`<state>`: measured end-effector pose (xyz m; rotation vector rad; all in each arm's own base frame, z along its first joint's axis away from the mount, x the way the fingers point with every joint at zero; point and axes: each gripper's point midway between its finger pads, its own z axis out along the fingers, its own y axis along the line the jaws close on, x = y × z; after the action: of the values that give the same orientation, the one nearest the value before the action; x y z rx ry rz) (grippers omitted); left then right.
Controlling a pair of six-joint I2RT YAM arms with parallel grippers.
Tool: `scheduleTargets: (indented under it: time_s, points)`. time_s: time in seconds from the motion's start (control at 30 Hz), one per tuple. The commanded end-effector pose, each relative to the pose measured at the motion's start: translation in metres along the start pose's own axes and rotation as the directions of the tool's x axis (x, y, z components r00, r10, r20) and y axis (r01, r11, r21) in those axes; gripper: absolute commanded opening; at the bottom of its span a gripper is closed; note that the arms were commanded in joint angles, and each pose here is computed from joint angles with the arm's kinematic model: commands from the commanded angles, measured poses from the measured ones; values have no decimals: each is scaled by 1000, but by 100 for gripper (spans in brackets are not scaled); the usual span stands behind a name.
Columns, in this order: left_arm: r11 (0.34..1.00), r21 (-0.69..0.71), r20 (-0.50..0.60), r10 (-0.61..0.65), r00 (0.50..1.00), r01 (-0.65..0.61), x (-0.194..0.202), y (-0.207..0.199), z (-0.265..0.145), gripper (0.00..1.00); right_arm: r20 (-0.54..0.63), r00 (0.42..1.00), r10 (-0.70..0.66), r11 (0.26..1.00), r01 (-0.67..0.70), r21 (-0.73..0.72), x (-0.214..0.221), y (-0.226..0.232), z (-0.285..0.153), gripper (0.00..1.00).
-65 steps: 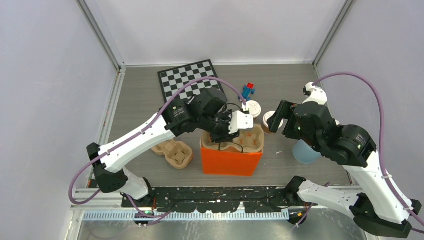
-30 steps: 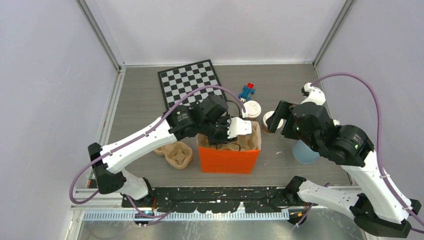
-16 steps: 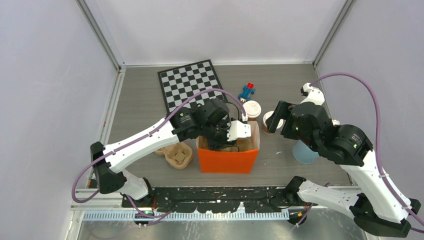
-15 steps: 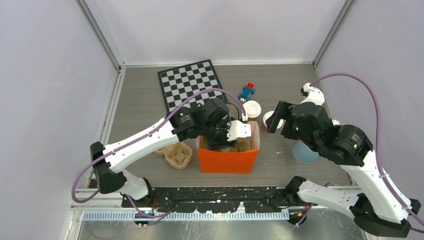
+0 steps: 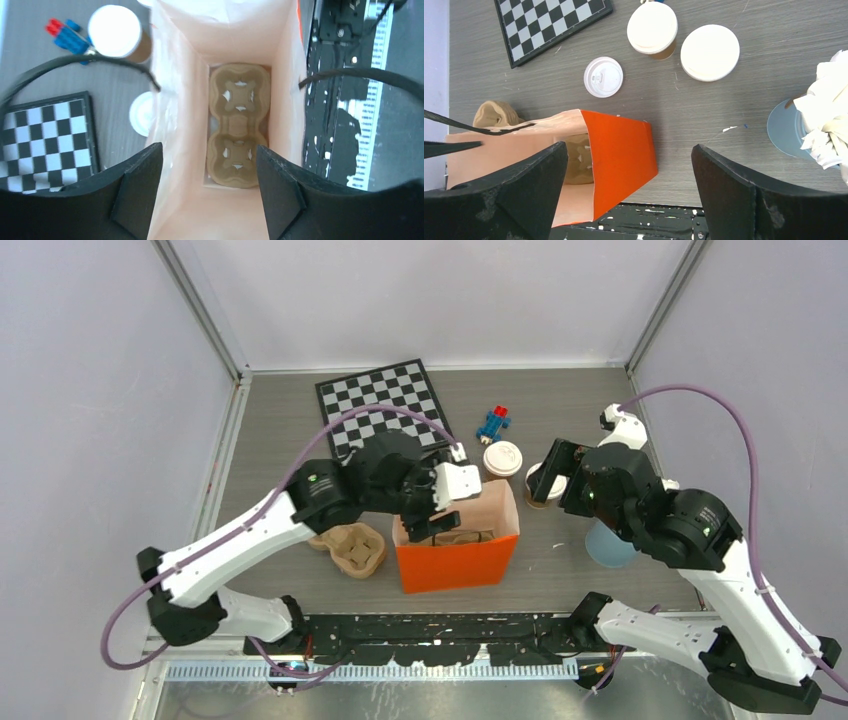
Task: Pack the takeout coffee
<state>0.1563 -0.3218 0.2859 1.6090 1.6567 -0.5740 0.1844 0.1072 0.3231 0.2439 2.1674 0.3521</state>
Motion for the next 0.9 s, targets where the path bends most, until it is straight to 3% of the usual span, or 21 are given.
scheduleTargets:
  time_s: [0.0, 0.13, 0.17, 0.2, 0.33, 0.43, 0.5, 0.6, 0.7, 0.87]
  points:
    - [977, -160, 225, -101, 969, 139, -38, 18, -44, 70, 28, 999, 35, 999, -35, -8, -8, 13, 12, 98]
    - [879, -287, 290, -298, 909, 380, -23, 34, -69, 74, 27, 999, 31, 999, -30, -11, -10, 25, 25, 98]
    - [857, -311, 287, -327, 900, 411, -17, 36, -74, 91, 28, 999, 25, 1000, -24, -7, -11, 28, 29, 98]
    - [835, -339, 275, -353, 895, 433, -9, 38, -76, 99, 31, 999, 19, 1000, -19, -6, -12, 31, 32, 98]
    - [670, -522, 271, -456, 848, 528, 21, 60, -105, 100, 55, 998, -38, 999, 37, 18, -19, 35, 43, 99]
    - [590, -561, 316, -495, 809, 580, 33, 70, -117, 100, 107, 989, -97, 992, 88, 86, -37, 27, 53, 100]
    - [523, -567, 349, -547, 761, 636, 44, 77, -122, 100, 125, 987, -102, 990, 89, 108, -50, 22, 60, 100]
    - [403, -537, 391, -660, 642, 741, 64, 86, -121, 96, 110, 992, -60, 993, 49, 103, -62, 15, 75, 100]
    - [385, -489, 361, -727, 583, 783, 73, 84, -106, 88, 62, 998, -19, 995, 13, 97, -63, 8, 94, 100]
    - [410, -444, 293, -774, 561, 797, 69, 77, -87, 78, -89, 996, -25, 981, 42, 187, -45, -21, 126, 99]
